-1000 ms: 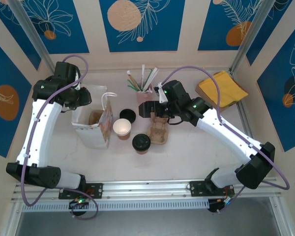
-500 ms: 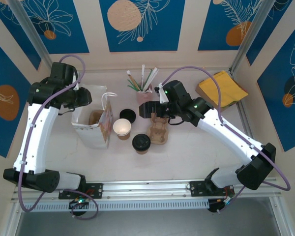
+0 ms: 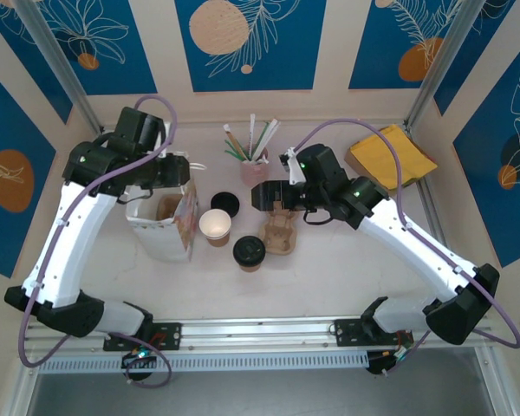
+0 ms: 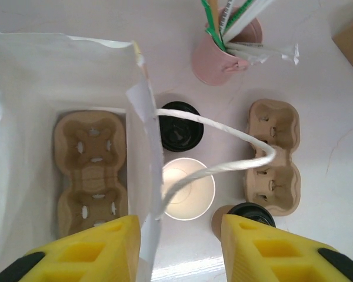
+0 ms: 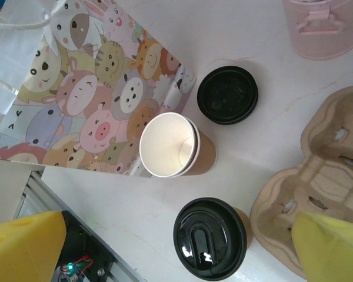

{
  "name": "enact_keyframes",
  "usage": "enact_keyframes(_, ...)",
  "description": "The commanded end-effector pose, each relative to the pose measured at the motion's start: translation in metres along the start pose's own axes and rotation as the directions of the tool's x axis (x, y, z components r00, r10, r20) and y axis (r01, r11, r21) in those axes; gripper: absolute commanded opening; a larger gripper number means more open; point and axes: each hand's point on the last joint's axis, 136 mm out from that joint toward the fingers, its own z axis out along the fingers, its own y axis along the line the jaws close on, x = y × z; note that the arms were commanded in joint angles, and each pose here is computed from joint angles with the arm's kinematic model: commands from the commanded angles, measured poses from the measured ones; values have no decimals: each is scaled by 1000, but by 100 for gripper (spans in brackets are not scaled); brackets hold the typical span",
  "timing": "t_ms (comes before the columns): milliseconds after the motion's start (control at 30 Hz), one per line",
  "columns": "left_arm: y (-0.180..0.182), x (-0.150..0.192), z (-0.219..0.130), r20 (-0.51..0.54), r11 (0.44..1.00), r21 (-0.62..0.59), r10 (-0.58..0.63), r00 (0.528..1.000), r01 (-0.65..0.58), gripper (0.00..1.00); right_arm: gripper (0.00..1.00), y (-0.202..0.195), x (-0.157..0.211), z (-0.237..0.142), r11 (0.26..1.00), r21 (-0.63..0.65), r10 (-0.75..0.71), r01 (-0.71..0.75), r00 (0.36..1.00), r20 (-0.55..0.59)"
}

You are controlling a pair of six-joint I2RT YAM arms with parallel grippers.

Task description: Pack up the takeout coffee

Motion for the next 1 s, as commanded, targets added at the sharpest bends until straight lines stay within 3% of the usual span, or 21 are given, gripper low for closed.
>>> enact_keyframes(0, 3, 7, 2, -27, 998, -57, 18, 999, -19, 42, 99, -4, 5, -9, 1000, 9, 2, -2, 1000, 0)
enact_keyframes(367, 36, 43, 25, -157, 968, -226, 75, 985, -110, 50, 99, -7, 13, -11, 1000, 9, 10, -10, 1000, -12)
enact_keyframes(567, 37, 59, 42, -208, 968, -210, 90, 974, -134, 50, 99, -7, 13, -9, 1000, 11, 10, -10, 1000, -14)
enact_keyframes(867, 29, 52, 57, -182, 979, -193, 30, 983, -66, 14, 99, -7, 11, -8, 1000, 14, 8, -8, 1000, -16)
enact_keyframes(967, 27, 47, 62, -171, 979, -197, 21, 985, -55, 9, 99, -8, 11, -6, 1000, 14, 7, -7, 1000, -18)
